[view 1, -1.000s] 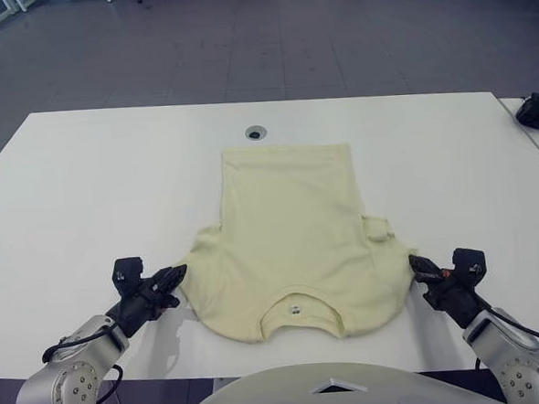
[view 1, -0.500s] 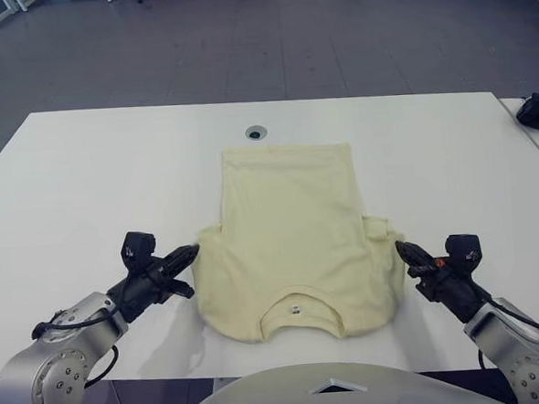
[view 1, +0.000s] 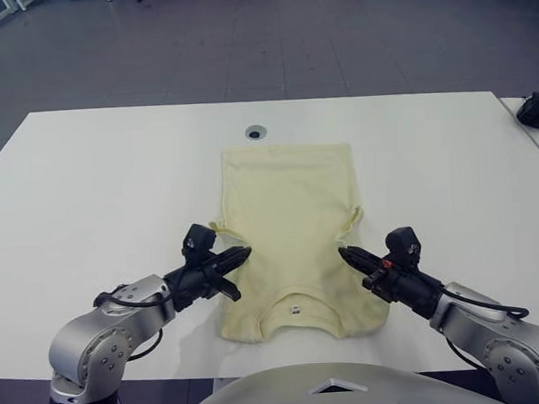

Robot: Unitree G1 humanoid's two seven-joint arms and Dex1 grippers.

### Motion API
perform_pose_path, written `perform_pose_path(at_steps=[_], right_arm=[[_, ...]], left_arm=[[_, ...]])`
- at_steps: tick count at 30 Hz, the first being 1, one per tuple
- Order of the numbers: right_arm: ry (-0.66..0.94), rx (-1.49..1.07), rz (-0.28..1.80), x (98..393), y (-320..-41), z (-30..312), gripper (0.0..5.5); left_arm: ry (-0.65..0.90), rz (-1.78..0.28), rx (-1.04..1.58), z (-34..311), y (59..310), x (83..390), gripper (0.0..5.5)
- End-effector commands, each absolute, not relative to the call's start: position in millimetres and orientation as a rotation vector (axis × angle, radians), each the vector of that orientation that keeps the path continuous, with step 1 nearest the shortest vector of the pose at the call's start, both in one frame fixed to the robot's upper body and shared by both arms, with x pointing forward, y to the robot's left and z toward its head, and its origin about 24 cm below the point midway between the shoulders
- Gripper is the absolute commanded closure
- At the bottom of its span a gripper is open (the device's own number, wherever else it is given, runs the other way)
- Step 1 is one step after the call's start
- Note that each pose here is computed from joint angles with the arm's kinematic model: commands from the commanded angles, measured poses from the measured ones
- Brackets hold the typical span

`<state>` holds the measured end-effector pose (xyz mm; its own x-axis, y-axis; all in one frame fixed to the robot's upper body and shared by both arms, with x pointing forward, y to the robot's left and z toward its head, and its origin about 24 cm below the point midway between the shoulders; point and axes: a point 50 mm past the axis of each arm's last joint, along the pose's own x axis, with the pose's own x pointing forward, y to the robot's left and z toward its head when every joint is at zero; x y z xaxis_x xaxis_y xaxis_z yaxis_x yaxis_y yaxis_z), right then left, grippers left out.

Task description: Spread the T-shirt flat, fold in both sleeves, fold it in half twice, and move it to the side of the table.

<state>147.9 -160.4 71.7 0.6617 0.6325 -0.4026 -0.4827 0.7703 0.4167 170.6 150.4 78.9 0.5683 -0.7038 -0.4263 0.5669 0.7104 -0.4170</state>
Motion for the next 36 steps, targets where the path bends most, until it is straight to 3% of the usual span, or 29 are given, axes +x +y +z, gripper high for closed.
perform_pose_path(at_steps=[1, 3, 6, 10, 15, 17, 20, 23, 26, 29, 36], right_arm=[[0.598, 0.271, 0.666, 149.6, -157.1, 65.7, 5.50], [0.616, 0.276, 0.681, 149.9, -154.3, 63.0, 5.50], [0.614, 0.283, 0.711, 150.8, -149.7, 63.2, 5.07], [0.578, 0.274, 0.747, 149.0, -150.1, 74.5, 4.44], [0.528, 0.268, 0.779, 145.6, -164.4, 105.6, 3.67], [0.469, 0.223, 0.730, 155.3, -182.1, 123.7, 3.39], [0.427, -0.116, 0.671, 161.9, -210.5, 135.9, 2.87], [0.418, -0.484, 0.746, 150.2, -227.3, 122.5, 2.43], [0.453, -0.636, 0.835, 133.6, -242.2, 105.0, 1.93], [0.467, -0.707, 0.852, 126.6, -253.3, 89.7, 1.46], [0.389, -0.736, 0.905, 130.6, -230.7, 58.2, 0.40]], left_arm=[[0.627, -0.767, -0.250, 68.0, 140.1, 174.1, 5.45], [0.632, -0.770, -0.252, 63.3, 137.1, 174.1, 5.45], [0.616, -0.807, -0.250, 62.6, 132.3, 173.0, 5.50], [0.547, -0.877, -0.255, 73.6, 134.0, 166.7, 4.77], [0.499, -0.914, -0.263, 94.2, 155.4, 158.8, 3.97], [0.431, -0.845, -0.187, 105.4, 172.7, 164.7, 3.67], [0.355, -0.774, 0.131, 105.5, 197.5, 167.9, 3.14], [0.292, -0.846, 0.478, 87.0, 214.1, 156.8, 2.68], [0.263, -0.998, 0.676, 71.4, 226.8, 137.2, 2.15], [0.244, -1.009, 0.719, 66.3, 238.7, 132.0, 1.66], [0.207, -0.976, 0.707, 47.9, 239.3, 133.2, 0.54]])
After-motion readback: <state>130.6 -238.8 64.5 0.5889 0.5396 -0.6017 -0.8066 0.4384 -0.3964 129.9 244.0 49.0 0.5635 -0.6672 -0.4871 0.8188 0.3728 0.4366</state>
